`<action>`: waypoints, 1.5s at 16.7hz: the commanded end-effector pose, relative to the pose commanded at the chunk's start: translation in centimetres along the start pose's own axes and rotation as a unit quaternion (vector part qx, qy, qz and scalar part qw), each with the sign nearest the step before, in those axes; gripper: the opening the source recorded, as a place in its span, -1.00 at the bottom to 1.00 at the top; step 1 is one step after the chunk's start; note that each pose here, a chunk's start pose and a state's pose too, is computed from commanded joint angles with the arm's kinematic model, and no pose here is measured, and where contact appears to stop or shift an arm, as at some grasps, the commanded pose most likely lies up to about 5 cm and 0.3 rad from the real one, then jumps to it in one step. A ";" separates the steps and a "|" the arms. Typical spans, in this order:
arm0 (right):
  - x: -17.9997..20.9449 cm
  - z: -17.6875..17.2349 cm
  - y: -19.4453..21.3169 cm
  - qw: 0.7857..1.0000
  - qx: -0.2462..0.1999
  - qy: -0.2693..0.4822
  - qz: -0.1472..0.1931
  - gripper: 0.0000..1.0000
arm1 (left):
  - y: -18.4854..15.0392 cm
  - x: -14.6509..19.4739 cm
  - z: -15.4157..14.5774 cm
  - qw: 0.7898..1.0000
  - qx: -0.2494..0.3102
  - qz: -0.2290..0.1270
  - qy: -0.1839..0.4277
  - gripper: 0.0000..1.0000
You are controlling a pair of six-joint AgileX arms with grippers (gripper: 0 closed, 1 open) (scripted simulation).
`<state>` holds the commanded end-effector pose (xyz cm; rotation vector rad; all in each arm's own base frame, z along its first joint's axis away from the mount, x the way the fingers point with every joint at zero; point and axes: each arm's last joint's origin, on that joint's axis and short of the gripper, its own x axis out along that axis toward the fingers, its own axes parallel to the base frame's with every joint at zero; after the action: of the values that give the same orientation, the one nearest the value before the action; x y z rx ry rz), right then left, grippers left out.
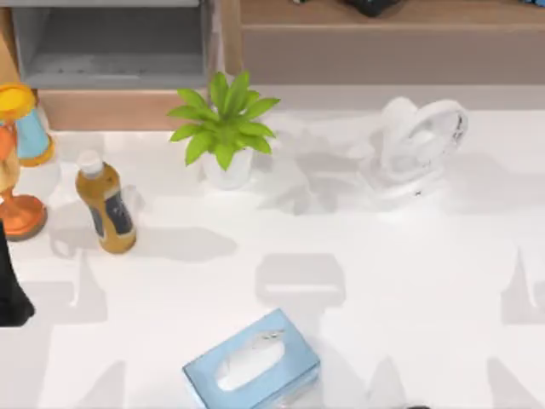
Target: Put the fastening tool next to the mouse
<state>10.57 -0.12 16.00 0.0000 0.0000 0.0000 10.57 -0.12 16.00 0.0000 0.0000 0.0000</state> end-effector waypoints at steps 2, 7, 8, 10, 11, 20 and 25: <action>0.0 0.0 0.0 1.000 0.000 0.000 0.000 1.00 | 0.0 0.0 0.0 1.000 0.000 0.000 0.000 1.00; 0.4 2.6 0.0 0.998 0.010 0.056 -0.002 1.00 | 0.0 0.0 0.0 1.000 0.000 0.000 0.000 1.00; 0.7 3.5 -0.1 0.997 0.013 0.080 -0.004 1.00 | 0.0 0.0 0.0 1.000 0.000 0.000 0.000 1.00; 1.8 5.2 -0.2 0.989 0.019 0.143 -0.009 1.00 | 0.0 0.0 0.0 1.000 0.000 0.000 0.000 1.00; 2.7 6.0 -0.2 0.983 0.023 0.181 -0.012 1.00 | 0.0 0.0 0.0 1.000 0.000 0.000 0.000 1.00; 16.2 5.6 -1.5 0.829 0.052 0.554 -0.055 1.00 | 0.0 0.0 0.0 1.000 0.000 0.000 0.000 1.00; 22.3 2.0 -2.5 0.737 0.069 0.668 -0.073 1.00 | 0.0 0.0 0.0 1.000 0.000 0.000 0.000 1.00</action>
<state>32.89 -2.61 18.00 0.1525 1.4673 -0.1603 10.57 -0.12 16.00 0.0000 0.0000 0.0000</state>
